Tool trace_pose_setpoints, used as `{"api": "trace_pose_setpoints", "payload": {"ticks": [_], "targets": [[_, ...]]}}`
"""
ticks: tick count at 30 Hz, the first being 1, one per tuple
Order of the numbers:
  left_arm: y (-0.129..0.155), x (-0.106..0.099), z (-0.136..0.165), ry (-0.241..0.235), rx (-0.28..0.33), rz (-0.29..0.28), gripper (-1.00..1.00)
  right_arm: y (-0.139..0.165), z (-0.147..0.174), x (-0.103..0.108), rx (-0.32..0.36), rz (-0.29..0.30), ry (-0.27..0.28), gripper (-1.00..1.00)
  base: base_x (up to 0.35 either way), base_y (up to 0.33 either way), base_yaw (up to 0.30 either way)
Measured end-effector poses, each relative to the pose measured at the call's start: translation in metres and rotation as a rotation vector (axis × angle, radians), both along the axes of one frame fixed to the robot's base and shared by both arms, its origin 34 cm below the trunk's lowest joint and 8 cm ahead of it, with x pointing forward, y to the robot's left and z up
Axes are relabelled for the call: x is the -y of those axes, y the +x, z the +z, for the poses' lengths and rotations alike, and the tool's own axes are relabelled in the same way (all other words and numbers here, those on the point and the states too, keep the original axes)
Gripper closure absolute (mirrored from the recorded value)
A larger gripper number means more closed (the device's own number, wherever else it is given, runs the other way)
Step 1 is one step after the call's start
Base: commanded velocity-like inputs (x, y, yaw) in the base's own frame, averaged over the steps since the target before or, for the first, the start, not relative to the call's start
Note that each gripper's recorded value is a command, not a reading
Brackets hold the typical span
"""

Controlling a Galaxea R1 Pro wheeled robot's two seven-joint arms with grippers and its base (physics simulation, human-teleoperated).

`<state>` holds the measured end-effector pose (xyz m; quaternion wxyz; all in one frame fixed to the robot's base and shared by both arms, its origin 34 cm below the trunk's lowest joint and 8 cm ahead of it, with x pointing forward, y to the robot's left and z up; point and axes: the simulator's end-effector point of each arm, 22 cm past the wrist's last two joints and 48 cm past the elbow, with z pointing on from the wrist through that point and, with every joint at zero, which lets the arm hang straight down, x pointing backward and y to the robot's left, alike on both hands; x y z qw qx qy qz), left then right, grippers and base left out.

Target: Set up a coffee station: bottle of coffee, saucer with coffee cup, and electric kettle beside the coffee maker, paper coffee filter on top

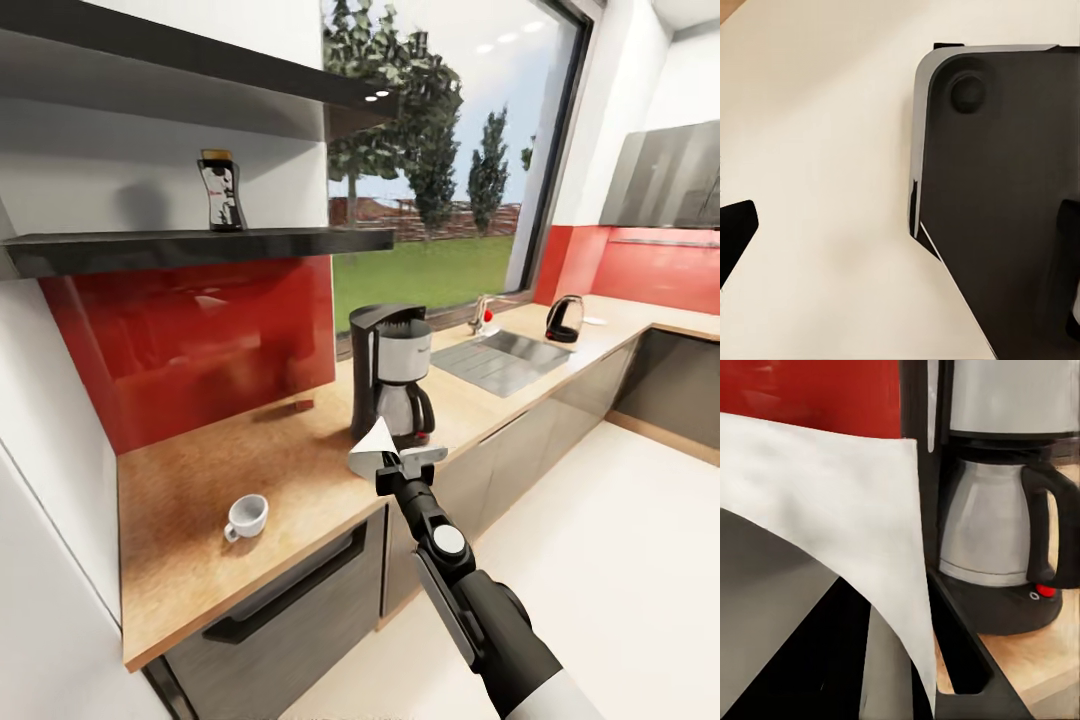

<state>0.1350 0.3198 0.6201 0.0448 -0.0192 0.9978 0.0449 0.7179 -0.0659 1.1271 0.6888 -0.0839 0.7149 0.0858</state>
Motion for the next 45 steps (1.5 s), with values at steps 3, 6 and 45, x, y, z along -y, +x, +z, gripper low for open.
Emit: {"api": "trace_pose_setpoints", "payload": {"ticks": [3, 6, 45], "targets": [[0.0, 0.0, 0.0, 0.0, 0.0, 0.0, -1.0, 0.0, 0.0, 0.0, 0.001, 0.0, 0.0, 1.0, -0.02, 0.0, -0.219], [0.0, 0.0, 0.0, 0.0, 0.0, 0.0, -1.0, 0.0, 0.001, 0.0, 0.001, 0.0, 0.0, 1.0, -0.004, 0.0, -0.067], [-0.027, -0.009, 0.001, 0.009, -0.059, -0.01, -1.0, 0.057, 0.207, 0.09, -0.08, -0.165, -0.01, 1.0, 0.0, 0.0, -0.042]]}}
